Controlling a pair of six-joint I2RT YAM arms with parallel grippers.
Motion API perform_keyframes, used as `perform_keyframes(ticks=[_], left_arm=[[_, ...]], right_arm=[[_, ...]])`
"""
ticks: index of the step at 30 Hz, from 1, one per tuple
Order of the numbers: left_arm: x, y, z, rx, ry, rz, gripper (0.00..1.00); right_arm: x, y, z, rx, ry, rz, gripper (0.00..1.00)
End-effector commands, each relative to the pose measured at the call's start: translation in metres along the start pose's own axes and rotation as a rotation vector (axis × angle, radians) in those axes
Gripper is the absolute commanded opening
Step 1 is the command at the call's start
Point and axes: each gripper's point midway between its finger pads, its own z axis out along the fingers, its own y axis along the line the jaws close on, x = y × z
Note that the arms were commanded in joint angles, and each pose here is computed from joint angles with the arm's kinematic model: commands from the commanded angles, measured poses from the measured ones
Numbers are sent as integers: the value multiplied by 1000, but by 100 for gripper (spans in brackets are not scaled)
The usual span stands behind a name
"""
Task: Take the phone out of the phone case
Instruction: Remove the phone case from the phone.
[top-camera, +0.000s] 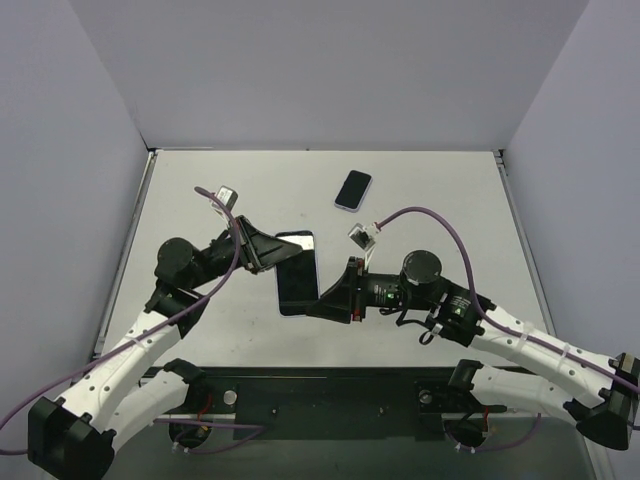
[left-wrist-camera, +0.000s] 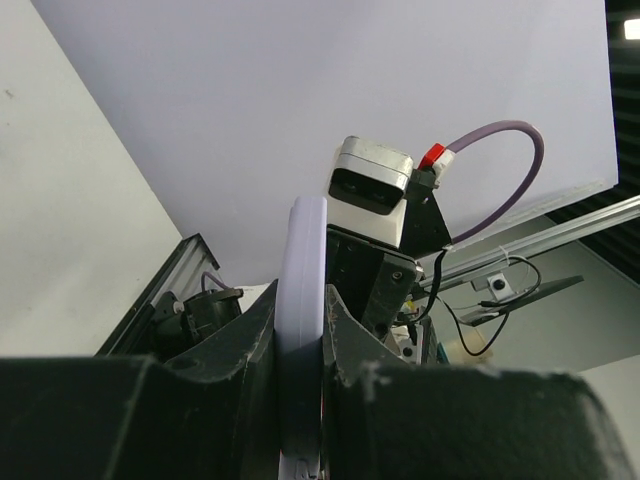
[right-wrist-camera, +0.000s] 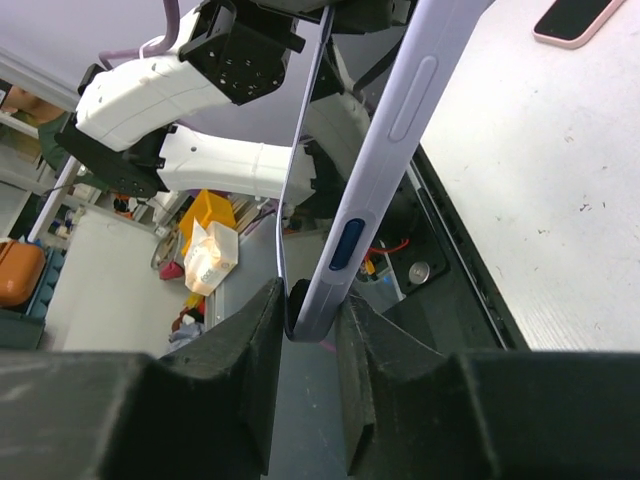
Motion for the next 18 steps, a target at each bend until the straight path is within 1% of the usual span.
perform_keyframes(ticks=[1, 4, 5, 10, 13, 18], left_arm=[[-9, -55, 0, 154, -7, 72, 0], [-11, -56, 2, 157, -8, 48, 0], [-12, -57, 3, 161, -10, 46, 0], [-16, -50, 6, 140, -9, 17, 0], [-18, -46, 6, 131, -11, 9, 0], [-21, -44, 6, 125, -16, -2, 0]], right_arm=[[-7, 14, 4, -98, 3, -41, 19], [-1, 17, 7, -141, 32, -52, 19], [0, 21, 7, -158, 40, -58, 20], [1, 21, 7, -166, 53, -75, 22], [2, 18, 8, -152, 63, -77, 20], [5, 14, 7, -143, 74, -90, 19]])
